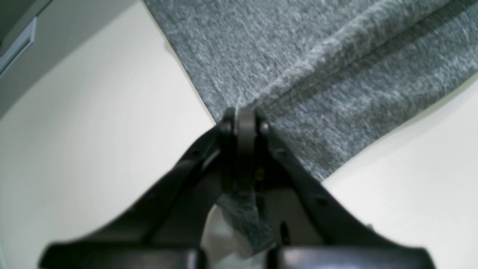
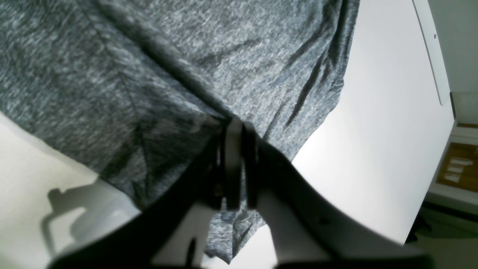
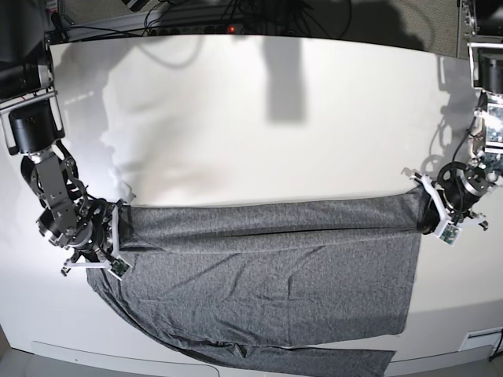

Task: Fold the T-shirt properly
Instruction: 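Carry both held corners over the shirt toward the hem, then lay the folded edge down at the hem and open both grippers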

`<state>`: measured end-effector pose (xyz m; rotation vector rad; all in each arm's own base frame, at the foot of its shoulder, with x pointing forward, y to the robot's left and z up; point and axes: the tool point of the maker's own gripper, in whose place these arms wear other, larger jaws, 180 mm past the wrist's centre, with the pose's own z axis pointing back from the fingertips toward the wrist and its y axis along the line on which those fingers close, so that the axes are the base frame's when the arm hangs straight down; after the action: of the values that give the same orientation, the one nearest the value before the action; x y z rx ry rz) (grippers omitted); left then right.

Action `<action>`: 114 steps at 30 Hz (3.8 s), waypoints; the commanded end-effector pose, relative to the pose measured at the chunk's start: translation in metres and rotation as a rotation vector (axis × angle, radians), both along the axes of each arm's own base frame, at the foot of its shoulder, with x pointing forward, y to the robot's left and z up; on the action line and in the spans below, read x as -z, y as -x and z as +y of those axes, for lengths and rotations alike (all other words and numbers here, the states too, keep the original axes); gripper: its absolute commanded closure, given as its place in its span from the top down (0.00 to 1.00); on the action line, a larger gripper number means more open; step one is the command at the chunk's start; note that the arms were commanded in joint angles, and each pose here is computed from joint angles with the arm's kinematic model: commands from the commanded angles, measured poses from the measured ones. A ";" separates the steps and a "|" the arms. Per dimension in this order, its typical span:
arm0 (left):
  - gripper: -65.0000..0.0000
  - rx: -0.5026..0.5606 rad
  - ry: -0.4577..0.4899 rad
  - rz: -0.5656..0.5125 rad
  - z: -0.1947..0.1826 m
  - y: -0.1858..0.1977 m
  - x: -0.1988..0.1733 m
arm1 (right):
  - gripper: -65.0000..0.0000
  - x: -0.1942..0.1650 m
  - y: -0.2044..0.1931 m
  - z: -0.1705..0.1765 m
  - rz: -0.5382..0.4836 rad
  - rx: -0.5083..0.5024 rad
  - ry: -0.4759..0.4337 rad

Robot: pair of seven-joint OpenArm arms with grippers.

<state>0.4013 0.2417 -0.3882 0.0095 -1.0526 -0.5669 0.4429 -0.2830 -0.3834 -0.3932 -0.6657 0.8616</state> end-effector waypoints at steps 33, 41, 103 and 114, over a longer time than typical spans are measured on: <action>0.00 -0.176 0.338 0.052 -0.008 -0.017 -0.031 | 0.00 -0.014 -0.008 0.006 -0.016 0.389 -0.421; 0.00 -0.282 0.414 0.036 -0.012 -0.015 0.008 | 0.00 0.013 0.007 -0.015 0.015 0.443 -0.398; 0.00 -0.169 0.301 0.460 -0.022 0.302 0.071 | 0.00 0.039 0.341 -0.100 0.149 0.608 -0.281; 0.00 -0.155 0.275 0.317 -0.013 0.266 0.032 | 0.00 0.032 0.324 -0.102 0.120 0.586 -0.297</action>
<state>0.1296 0.2235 -0.4297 -0.2417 -0.7684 -0.2658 0.1182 -0.3779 -0.4192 -0.2231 -0.5277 0.2057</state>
